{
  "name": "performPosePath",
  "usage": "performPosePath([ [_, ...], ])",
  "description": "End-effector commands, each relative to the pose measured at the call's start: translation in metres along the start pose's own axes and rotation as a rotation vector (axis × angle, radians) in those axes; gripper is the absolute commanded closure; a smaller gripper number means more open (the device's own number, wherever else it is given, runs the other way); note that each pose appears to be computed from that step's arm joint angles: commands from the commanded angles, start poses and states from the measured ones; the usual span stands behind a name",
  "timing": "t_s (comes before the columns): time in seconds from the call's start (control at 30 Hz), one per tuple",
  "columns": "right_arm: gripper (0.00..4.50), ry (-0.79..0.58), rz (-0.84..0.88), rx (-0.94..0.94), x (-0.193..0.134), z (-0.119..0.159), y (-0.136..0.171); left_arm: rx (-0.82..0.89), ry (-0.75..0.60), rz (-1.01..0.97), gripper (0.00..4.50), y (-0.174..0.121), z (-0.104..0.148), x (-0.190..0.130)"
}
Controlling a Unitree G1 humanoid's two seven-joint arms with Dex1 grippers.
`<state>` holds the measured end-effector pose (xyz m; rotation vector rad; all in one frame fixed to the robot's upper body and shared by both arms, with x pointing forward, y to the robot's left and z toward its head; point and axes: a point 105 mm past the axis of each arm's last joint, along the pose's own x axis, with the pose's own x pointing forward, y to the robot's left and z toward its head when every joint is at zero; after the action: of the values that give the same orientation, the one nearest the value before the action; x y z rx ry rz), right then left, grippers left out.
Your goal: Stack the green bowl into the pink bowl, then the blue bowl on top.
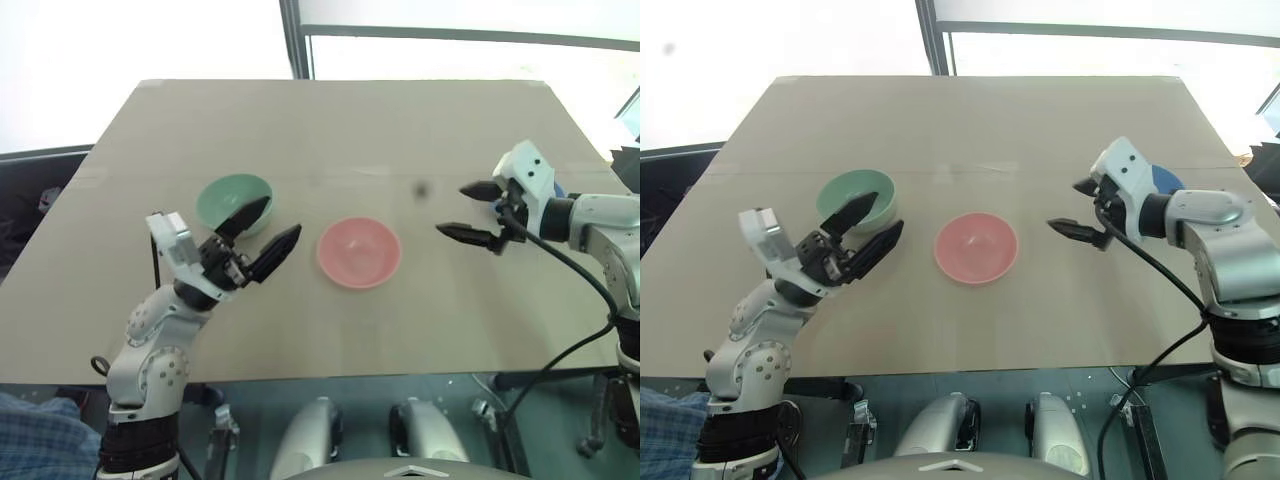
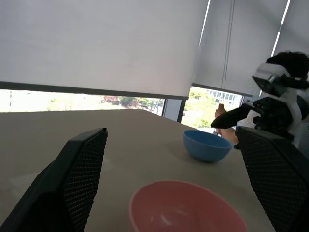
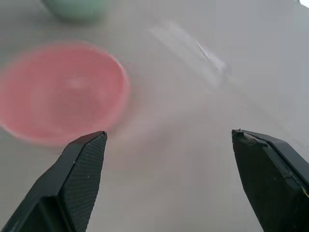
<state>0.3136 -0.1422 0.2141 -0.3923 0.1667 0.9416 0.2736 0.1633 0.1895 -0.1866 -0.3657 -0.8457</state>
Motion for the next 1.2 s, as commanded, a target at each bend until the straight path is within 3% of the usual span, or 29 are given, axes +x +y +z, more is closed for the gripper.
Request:
performPosePath([
  [0.03, 0.17, -0.200, 0.047, 0.007, -0.024, 0.038, 0.009, 0.059, 0.083, 0.051, 0.00, 0.010, 0.006, 0.014],
  [0.2, 0.17, -0.341, 0.097, 0.034, -0.043, 0.060, 0.013, 0.204, 0.318, 0.139, 0.00, 0.027, -0.007, 0.020],
  [0.37, 0.17, -0.383, 0.167, 0.039, -0.057, 0.066, 0.023, 0.349, 0.509, 0.257, 0.00, 0.046, -0.019, 0.017],
  [0.87, 0.17, -0.356, 0.155, 0.048, -0.068, 0.061, 0.025, 0.497, 0.728, 0.373, 0.00, 0.081, -0.023, -0.008],
  [1.2, 0.17, -0.356, 0.137, 0.044, -0.069, 0.061, 0.023, 0.534, 0.825, 0.295, 0.00, 0.090, -0.042, -0.009],
])
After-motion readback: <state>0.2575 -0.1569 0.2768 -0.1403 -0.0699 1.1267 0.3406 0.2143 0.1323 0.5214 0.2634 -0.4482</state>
